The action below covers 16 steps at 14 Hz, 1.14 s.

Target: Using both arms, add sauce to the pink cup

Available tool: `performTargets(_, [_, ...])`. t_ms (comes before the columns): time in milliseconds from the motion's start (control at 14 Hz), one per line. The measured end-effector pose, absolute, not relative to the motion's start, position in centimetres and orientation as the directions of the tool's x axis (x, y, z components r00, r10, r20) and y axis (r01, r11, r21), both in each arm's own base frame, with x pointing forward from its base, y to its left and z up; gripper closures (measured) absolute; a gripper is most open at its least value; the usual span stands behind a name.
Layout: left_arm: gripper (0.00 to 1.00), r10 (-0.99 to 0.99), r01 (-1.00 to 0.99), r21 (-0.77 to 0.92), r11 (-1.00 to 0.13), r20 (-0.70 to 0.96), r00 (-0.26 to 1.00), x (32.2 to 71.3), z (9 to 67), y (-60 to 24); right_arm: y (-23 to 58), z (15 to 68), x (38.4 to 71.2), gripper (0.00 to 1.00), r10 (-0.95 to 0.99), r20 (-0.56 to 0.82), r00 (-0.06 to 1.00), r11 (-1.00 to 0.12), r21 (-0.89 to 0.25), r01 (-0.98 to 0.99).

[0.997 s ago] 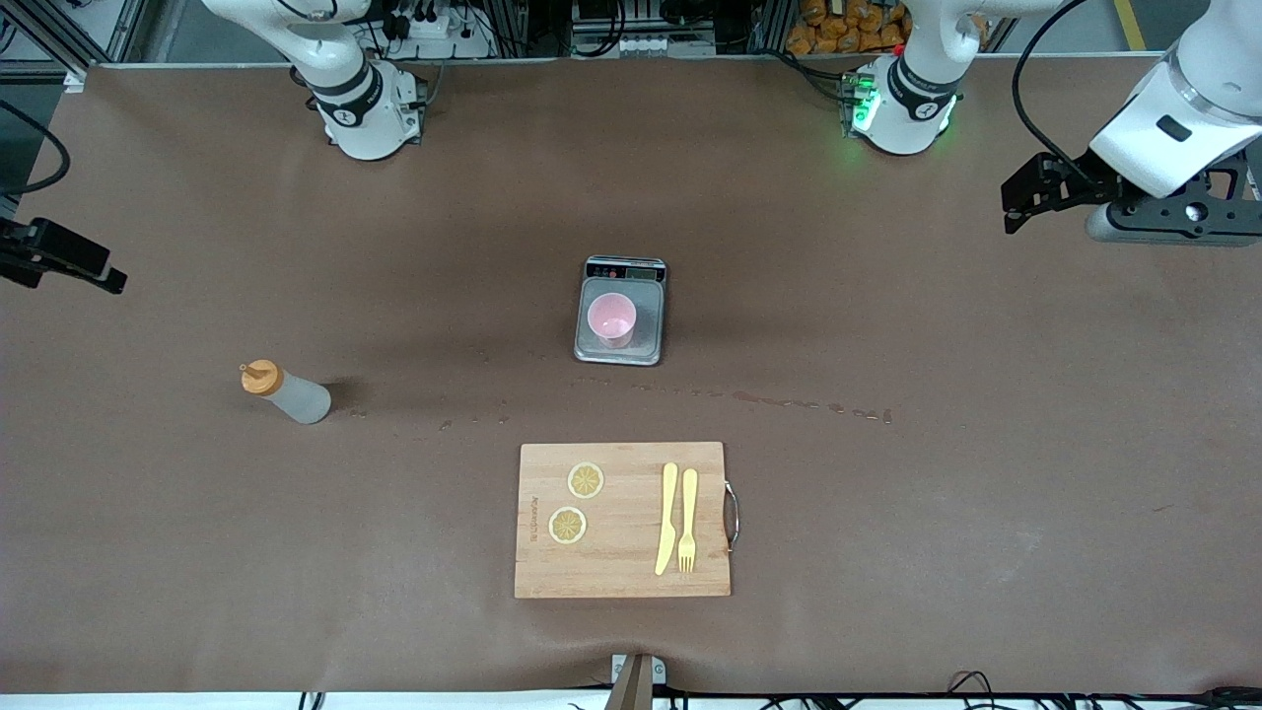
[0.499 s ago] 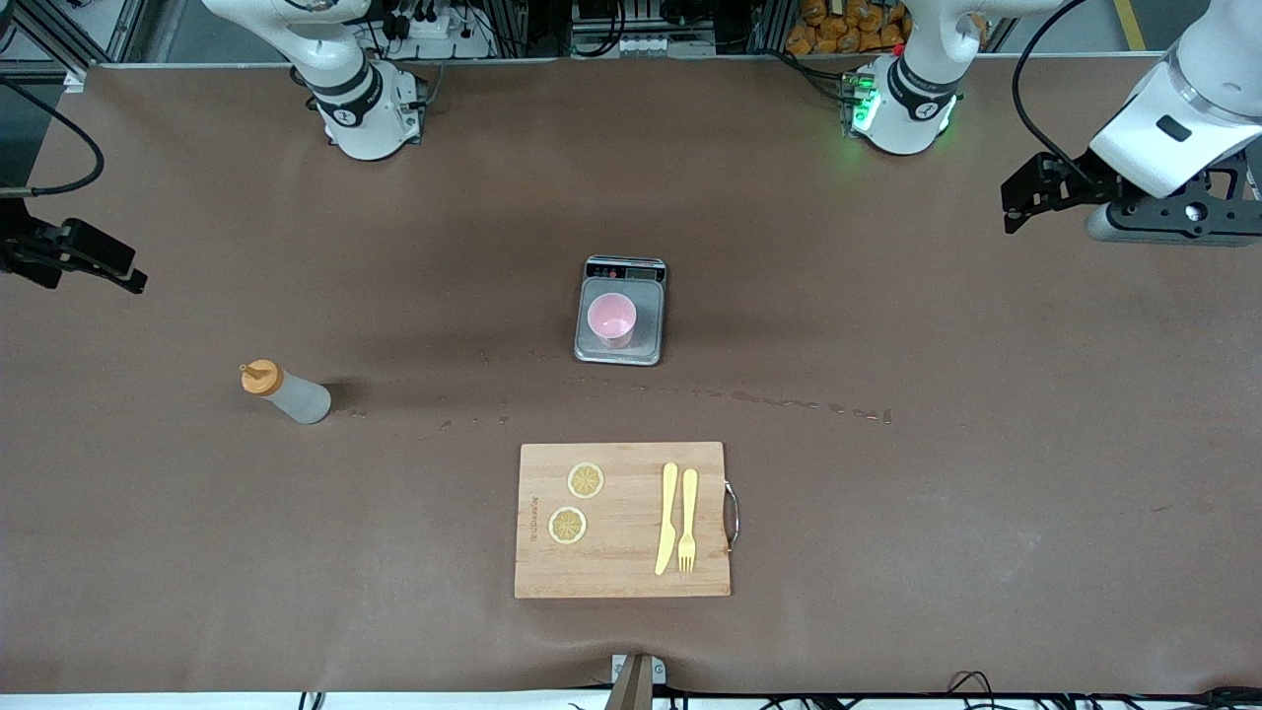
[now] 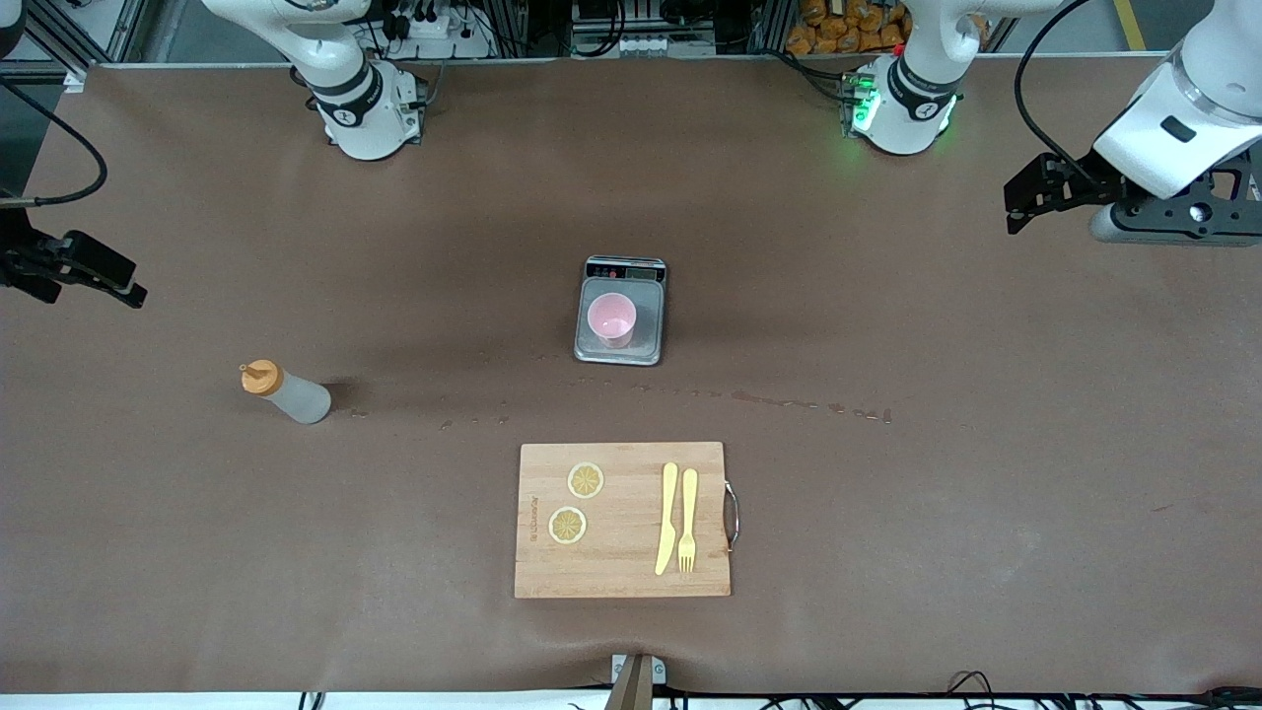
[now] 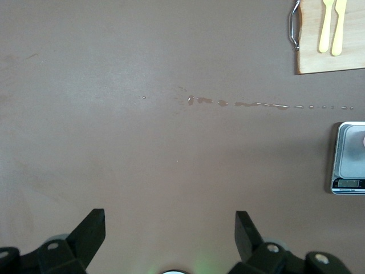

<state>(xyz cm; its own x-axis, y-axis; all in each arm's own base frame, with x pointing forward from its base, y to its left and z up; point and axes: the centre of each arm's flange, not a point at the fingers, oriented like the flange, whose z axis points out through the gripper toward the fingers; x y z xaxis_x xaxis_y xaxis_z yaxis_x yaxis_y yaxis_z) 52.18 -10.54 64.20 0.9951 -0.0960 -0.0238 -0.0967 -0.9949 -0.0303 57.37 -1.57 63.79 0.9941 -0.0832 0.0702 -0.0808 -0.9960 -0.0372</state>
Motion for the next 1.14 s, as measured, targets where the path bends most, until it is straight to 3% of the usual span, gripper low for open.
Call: performTargets(1139, [0.0,-0.096,-0.097,-0.03,-0.995,-0.024,0.995,52.2,64.2,-10.5,-0.4,65.0,56.9,0.0,0.05,0.102,0.994,-0.999,-0.01,0.052])
